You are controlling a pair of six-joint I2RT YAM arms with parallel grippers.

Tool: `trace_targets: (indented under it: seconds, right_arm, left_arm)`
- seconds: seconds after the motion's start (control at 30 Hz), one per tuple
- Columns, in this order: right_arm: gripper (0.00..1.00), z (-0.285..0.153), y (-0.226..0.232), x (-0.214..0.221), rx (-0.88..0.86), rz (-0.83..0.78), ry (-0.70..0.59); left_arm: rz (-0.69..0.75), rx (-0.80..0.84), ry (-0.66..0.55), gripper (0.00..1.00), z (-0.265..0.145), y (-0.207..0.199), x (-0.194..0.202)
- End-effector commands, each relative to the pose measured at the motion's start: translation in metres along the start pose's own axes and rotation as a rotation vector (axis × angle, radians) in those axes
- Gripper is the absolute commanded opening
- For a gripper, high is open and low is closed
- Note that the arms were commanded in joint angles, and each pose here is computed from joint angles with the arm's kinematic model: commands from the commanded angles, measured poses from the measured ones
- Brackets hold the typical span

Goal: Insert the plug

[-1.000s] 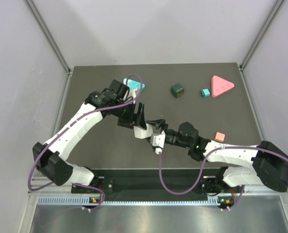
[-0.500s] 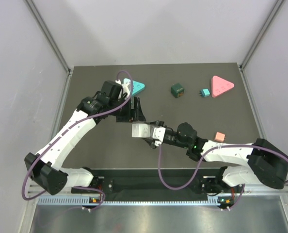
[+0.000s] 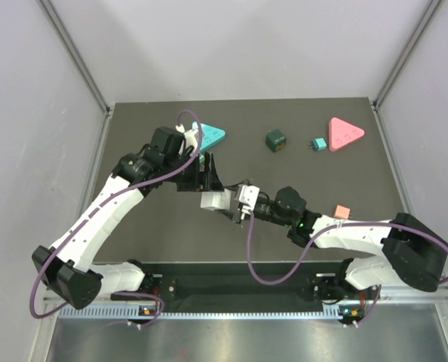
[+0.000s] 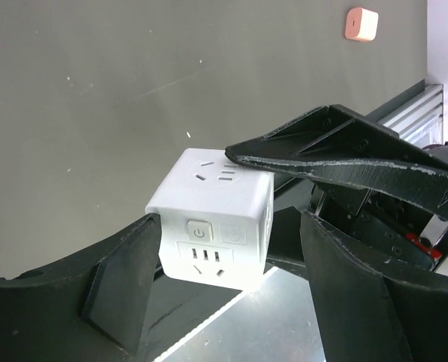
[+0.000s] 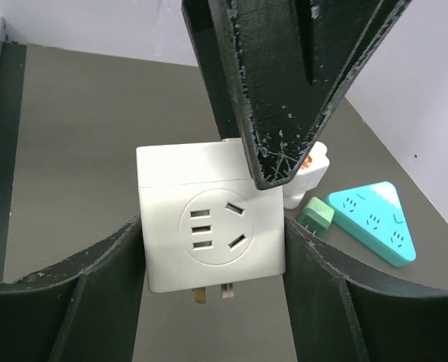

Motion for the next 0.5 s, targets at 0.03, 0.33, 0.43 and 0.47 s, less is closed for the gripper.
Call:
trace_targets:
  seconds: [0.03, 0.33, 0.43, 0.47]
  right_arm:
    - [0.0, 0.007, -0.015, -0.031, 0.043, 0.014, -0.147]
    - [0.0, -0.001, -0.019, -0.028, 0.058, 0.013, -0.172]
    - [0.0, -0.004, -0.019, -0.027, 0.06, 0.009, -0.181]
    - [0.0, -0.004, -0.02, -0.029, 0.066, 0.004, -0.191]
  left_arm:
    - [-0.012, 0.032, 0.007, 0.78, -0.009, -0.005, 0.001]
    - [-0.067, -0.022, 0.033, 0.79, -0.008, 0.005, 0.002]
    - [-0.074, -0.002, 0.021, 0.79, -0.009, 0.003, -0.001]
    - [-0.091, 0.021, 0.034, 0.78, -0.007, 0.002, 0.001]
Point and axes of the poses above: each gripper's point midway between its finger pads, its own z axis out along the fingers, its own y axis along the line the jaws close on, x = y × z, the point moved 7 cm from there along -z, back along the fingers, and after that the axes turned 5 degrees about -z, right-handed, at the moved point
